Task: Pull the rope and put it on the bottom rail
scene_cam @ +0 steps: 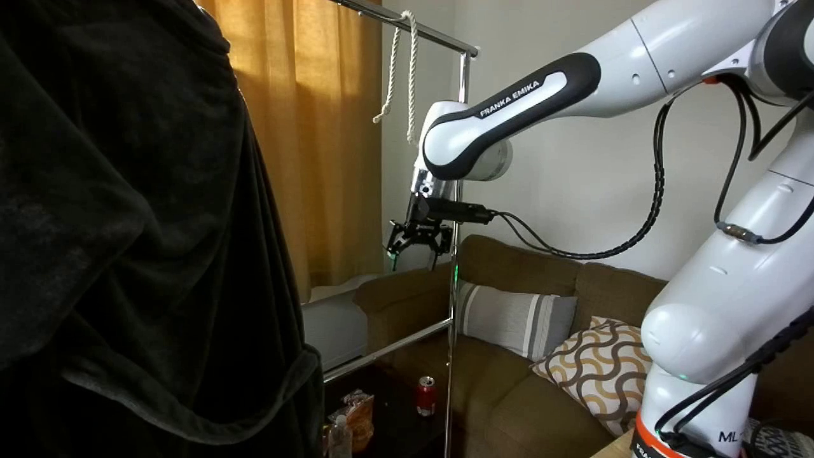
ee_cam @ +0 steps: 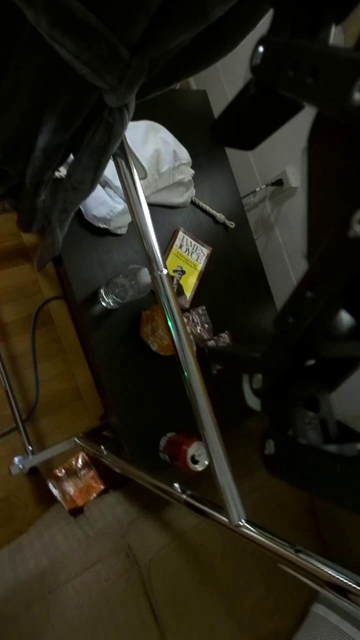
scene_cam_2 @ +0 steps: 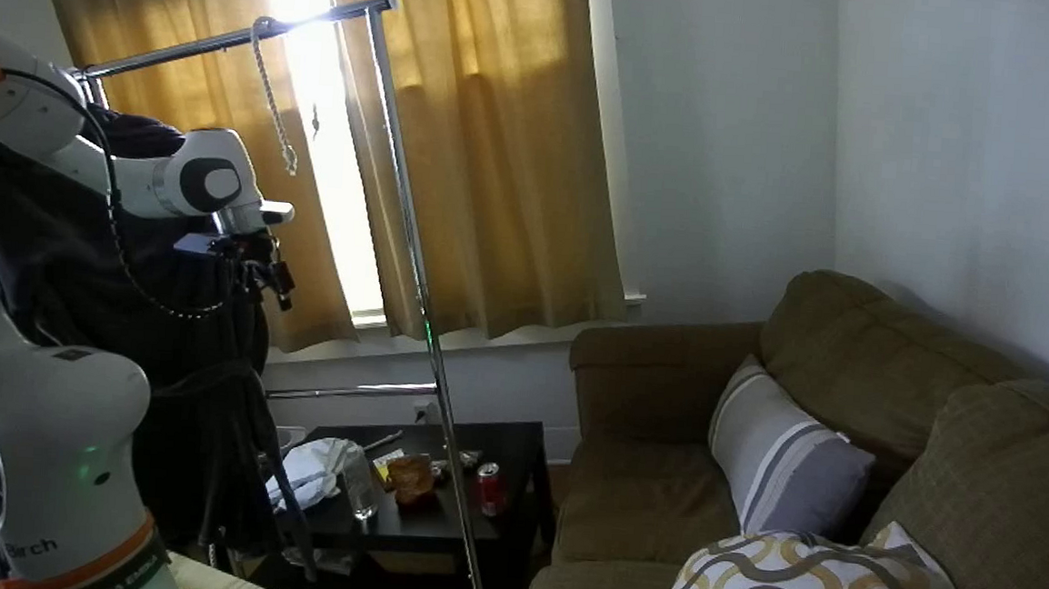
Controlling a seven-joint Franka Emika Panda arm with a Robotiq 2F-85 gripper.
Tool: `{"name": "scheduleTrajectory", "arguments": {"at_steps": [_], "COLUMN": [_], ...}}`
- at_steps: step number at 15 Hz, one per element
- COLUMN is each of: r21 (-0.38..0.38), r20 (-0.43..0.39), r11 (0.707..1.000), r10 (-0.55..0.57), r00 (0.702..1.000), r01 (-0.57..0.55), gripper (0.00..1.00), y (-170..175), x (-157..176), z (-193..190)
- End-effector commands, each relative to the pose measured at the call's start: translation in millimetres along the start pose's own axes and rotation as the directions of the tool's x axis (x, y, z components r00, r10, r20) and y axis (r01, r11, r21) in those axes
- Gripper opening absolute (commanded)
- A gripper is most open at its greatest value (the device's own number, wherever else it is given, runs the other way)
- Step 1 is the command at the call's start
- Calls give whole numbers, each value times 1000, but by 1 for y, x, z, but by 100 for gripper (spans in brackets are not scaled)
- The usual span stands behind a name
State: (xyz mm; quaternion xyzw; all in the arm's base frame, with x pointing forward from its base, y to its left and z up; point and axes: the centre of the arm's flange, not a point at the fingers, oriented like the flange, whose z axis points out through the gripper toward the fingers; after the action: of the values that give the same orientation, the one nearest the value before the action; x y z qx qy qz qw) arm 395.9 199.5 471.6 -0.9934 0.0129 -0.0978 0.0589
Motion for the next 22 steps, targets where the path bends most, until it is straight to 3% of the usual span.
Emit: {"name": "scheduleTrajectory", "arguments": {"at_steps": [1, 4, 7, 10, 14, 15, 16, 22], "r21": [-174, -291, -375, -438, -528, -538, -494, -493], "r20": [-75, -172, -278, -373, -468, -493, -462, -469], "r11": [983, 948, 910, 872, 810, 806, 831, 832], "r10": [-80, -183, -293, -398, -530, -537, -501, -500], "r00": [994, 968, 915, 838, 708, 684, 732, 728], "r01": [66, 127, 177, 219, 257, 245, 256, 254], "gripper": [100, 100, 100, 100, 100, 100, 100, 100], "y": [-5, -8, -13, -23, -31, -31, -34, -33], "x": [-7, -7, -5, -2, 5, 7, 7, 9], "z": [-41, -71, -96, -119, -148, -153, -145, -147]}}
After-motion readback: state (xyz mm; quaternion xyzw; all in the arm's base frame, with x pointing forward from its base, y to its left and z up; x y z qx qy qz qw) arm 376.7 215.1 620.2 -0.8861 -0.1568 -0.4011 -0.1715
